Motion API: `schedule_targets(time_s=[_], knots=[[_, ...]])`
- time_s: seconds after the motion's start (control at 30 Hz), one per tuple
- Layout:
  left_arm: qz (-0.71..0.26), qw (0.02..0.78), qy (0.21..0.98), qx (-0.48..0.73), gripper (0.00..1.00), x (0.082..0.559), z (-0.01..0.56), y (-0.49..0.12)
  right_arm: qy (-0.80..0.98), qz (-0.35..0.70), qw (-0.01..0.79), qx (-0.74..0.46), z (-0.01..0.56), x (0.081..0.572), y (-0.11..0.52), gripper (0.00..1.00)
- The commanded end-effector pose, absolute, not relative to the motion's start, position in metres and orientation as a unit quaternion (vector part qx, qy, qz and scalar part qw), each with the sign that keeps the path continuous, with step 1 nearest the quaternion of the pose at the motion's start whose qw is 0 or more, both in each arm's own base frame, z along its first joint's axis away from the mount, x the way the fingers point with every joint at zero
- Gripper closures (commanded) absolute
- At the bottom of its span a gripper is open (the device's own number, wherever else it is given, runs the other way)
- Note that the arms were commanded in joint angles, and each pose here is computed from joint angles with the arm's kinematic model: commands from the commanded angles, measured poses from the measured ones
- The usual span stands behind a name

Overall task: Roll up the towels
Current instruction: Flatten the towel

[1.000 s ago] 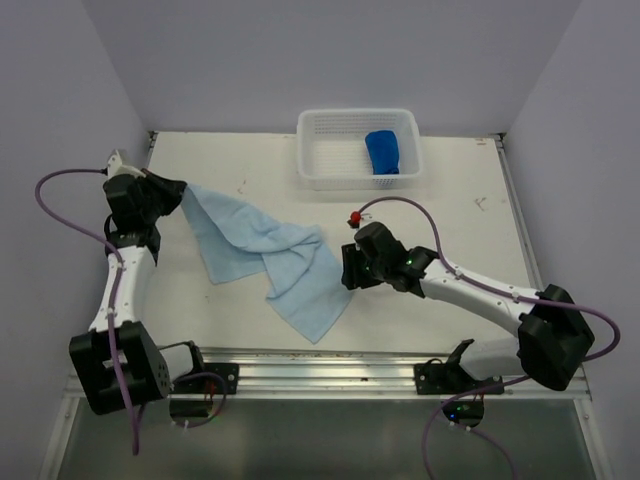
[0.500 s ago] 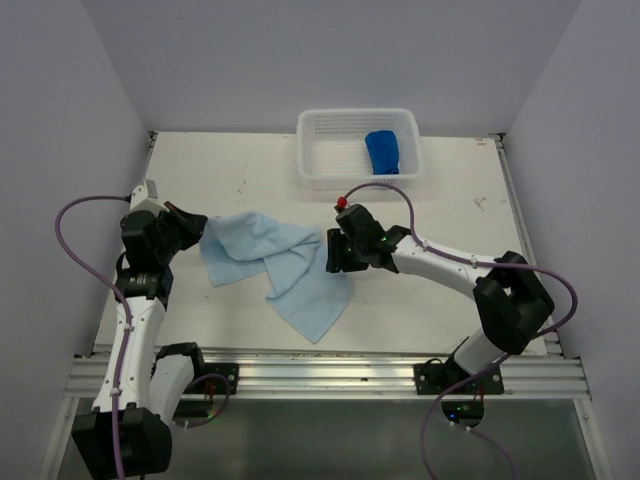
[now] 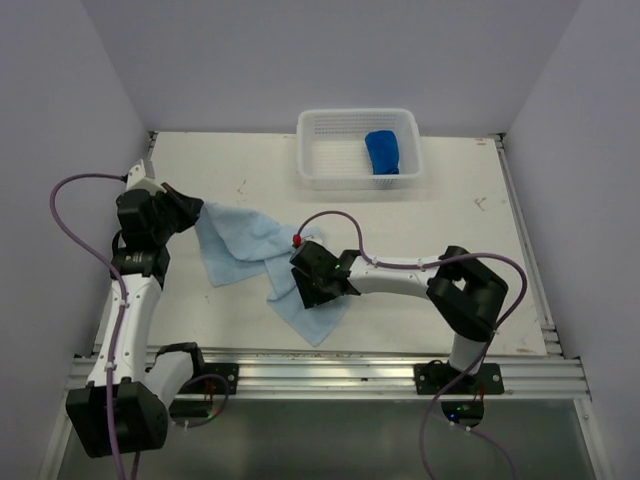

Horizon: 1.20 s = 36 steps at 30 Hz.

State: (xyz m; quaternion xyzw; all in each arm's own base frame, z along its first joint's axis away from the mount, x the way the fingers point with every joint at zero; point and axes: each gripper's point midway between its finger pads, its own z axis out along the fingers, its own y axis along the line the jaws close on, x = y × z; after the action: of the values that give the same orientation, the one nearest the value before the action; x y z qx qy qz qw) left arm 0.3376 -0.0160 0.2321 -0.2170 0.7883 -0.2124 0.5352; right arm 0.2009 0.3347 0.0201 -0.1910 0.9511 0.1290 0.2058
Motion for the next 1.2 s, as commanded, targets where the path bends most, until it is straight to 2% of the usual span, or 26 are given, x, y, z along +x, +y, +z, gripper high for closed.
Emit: schedule_targets(time_s=[0.0,0.03,0.13,0.17,0.27,0.37,0.57,0.7,0.73,0.8,0.87,1.17], knots=[[-0.205,0.572,0.769,-0.197,1.0,0.349,0.265,-0.012,0.956,0.073,0.213,-0.187,0.007,0.206,0.33,0.49],[-0.205,0.57,0.771,-0.198,1.0,0.35,0.264,-0.012,0.957,0.066,0.213,-0.186,0.004,0.206,0.328,0.52],[-0.203,0.57,0.772,-0.193,1.0,0.353,0.27,-0.012,0.959,0.051,0.211,-0.181,0.0,0.206,0.322,0.71],[-0.203,0.572,0.771,-0.193,1.0,0.354,0.273,-0.011,0.959,0.047,0.217,-0.179,0.003,0.208,0.321,0.82],[-0.191,0.578,0.77,-0.193,1.0,0.357,0.28,-0.007,0.956,0.054,0.231,-0.173,0.024,0.209,0.316,0.94],[-0.158,0.587,0.769,-0.198,1.0,0.359,0.291,0.005,0.95,0.081,0.254,-0.16,0.063,0.215,0.309,1.0],[-0.124,0.601,0.765,-0.197,1.0,0.36,0.315,0.016,0.939,0.129,0.309,-0.073,0.122,0.249,0.239,1.0],[-0.146,0.598,0.765,-0.192,1.0,0.355,0.308,0.007,0.951,0.098,0.286,-0.067,0.093,0.245,0.199,0.75],[-0.148,0.599,0.763,-0.191,1.0,0.353,0.307,0.006,0.955,0.087,0.278,-0.059,0.087,0.245,0.191,0.57],[-0.147,0.597,0.765,-0.193,1.0,0.346,0.299,0.006,0.961,0.082,0.261,-0.046,0.075,0.239,0.184,0.46],[-0.149,0.59,0.77,-0.192,1.0,0.342,0.29,0.004,0.962,0.08,0.259,-0.036,0.072,0.237,0.182,0.39],[-0.153,0.585,0.774,-0.186,1.0,0.332,0.273,0.0,0.936,0.078,0.339,-0.044,0.127,0.261,0.183,0.41]])
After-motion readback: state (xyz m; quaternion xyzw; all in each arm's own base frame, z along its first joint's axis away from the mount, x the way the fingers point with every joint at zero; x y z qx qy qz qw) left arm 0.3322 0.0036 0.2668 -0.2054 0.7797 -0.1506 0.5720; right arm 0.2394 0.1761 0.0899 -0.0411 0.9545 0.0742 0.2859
